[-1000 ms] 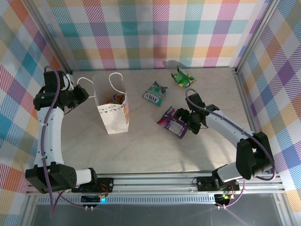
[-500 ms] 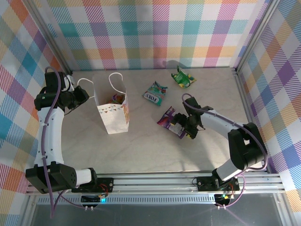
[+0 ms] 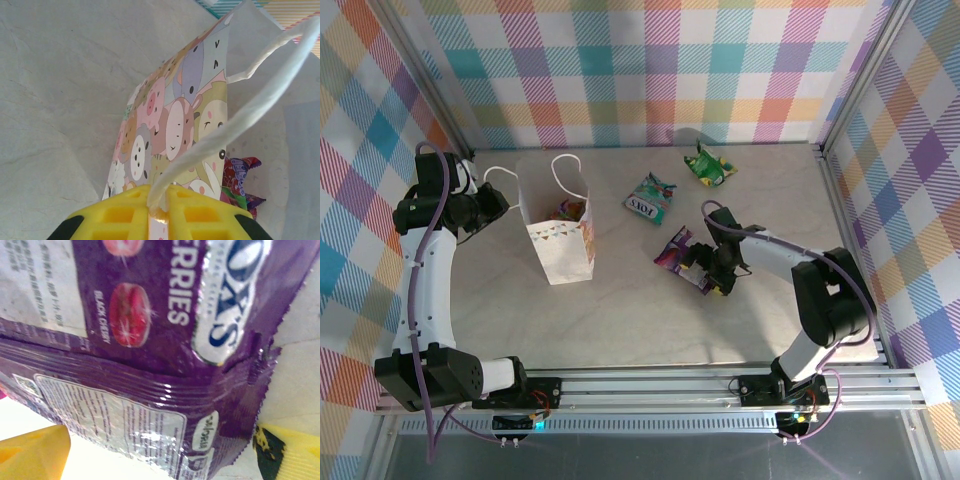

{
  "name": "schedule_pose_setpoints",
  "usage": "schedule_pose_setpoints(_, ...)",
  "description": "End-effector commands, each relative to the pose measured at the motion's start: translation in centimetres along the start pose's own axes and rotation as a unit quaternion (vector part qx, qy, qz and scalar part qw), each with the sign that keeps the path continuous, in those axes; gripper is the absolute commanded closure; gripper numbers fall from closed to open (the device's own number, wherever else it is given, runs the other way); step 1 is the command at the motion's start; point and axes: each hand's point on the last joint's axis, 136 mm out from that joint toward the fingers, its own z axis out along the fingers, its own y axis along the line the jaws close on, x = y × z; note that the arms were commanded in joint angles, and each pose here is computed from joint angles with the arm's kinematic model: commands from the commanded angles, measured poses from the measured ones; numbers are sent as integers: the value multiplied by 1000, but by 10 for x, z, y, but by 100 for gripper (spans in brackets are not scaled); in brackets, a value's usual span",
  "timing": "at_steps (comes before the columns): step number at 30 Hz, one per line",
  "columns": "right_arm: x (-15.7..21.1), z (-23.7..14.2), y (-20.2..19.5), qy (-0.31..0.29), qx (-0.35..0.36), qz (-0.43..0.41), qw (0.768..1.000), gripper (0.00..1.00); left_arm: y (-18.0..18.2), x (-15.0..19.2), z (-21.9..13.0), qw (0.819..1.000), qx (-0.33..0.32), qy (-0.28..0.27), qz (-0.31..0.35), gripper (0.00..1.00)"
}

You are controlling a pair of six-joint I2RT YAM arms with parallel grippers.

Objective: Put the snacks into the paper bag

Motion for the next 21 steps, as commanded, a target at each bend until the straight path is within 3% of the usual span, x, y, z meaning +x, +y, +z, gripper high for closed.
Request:
schedule_pose_setpoints(1, -7, 4, 8, -2, -5, -13, 1000, 11, 3, 8, -2, 1000, -9, 14, -1, 85)
schedule_pose_setpoints(6, -10, 12, 11, 5, -2, -20, 1000, 25, 2, 8, -4, 1000, -10, 13, 0, 85)
schedule_pose_setpoints(13, -13, 17, 11, 6, 12, -25, 1000, 29, 2, 7, -8, 1000, -14, 10, 0, 85)
schedule_pose_setpoints(21, -17, 14, 9, 2, 28, -40, 999, 46, 0, 8, -10, 1000, -12, 6, -2, 85)
